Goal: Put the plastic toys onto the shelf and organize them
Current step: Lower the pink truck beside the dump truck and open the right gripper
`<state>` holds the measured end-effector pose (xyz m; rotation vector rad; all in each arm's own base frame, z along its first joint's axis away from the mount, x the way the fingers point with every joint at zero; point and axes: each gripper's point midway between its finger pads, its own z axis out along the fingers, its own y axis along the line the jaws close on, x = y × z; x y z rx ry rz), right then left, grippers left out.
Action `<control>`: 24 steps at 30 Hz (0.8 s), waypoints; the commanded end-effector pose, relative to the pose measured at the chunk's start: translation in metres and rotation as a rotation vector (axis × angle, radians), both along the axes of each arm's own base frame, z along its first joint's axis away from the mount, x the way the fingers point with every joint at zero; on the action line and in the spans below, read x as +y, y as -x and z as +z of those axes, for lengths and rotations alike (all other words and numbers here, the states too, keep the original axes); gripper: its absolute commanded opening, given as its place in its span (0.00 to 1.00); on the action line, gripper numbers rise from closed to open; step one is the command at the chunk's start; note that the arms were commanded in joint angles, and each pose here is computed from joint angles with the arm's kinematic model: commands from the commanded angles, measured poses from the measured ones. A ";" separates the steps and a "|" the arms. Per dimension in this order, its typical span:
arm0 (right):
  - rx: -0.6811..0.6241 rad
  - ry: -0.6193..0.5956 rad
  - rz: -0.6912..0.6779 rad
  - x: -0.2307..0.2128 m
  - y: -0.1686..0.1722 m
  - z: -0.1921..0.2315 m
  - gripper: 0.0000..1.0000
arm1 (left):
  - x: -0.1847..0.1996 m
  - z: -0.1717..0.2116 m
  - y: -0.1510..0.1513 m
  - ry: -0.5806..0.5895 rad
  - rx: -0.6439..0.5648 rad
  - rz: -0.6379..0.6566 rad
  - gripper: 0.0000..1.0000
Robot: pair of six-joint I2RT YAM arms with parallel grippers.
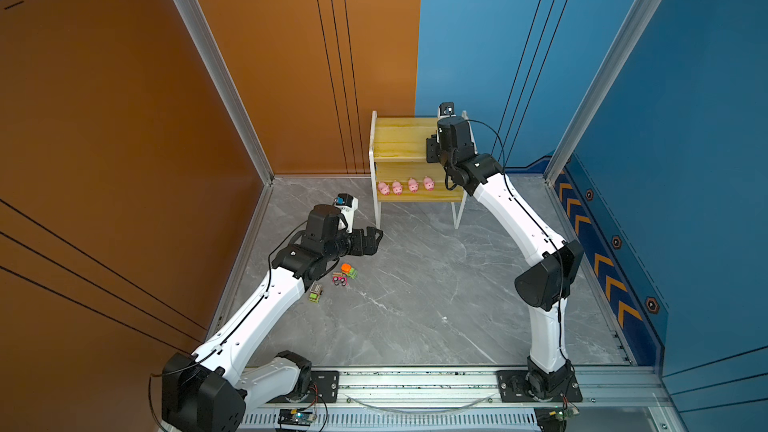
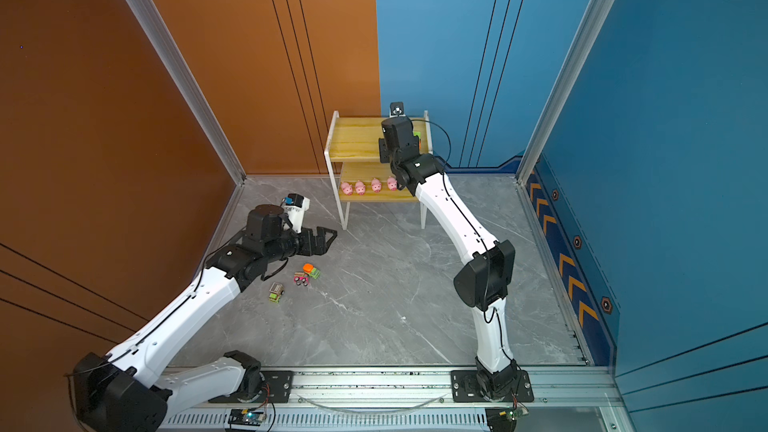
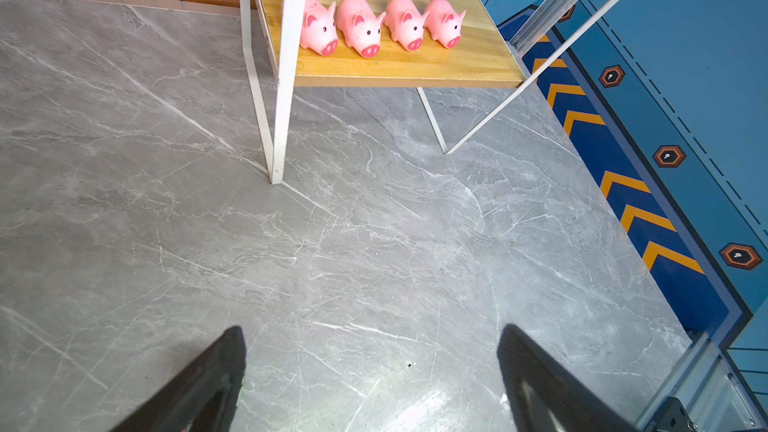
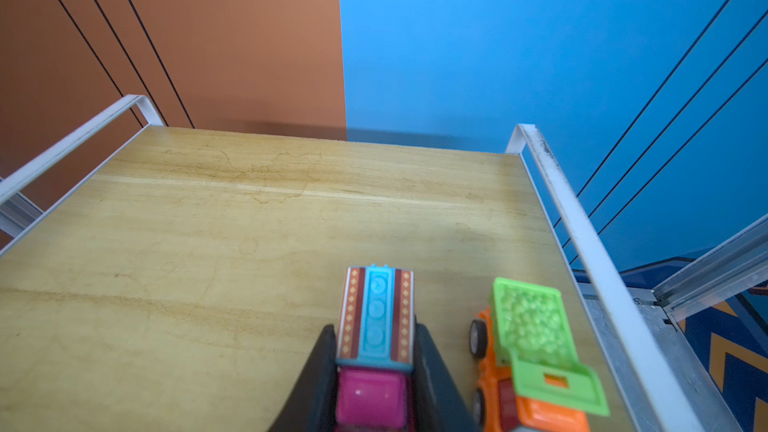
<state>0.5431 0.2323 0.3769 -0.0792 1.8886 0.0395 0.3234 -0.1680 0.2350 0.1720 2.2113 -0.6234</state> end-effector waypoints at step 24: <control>-0.047 -0.038 -0.005 -0.005 0.002 0.030 0.49 | -0.004 -0.008 0.000 -0.012 0.011 -0.023 0.96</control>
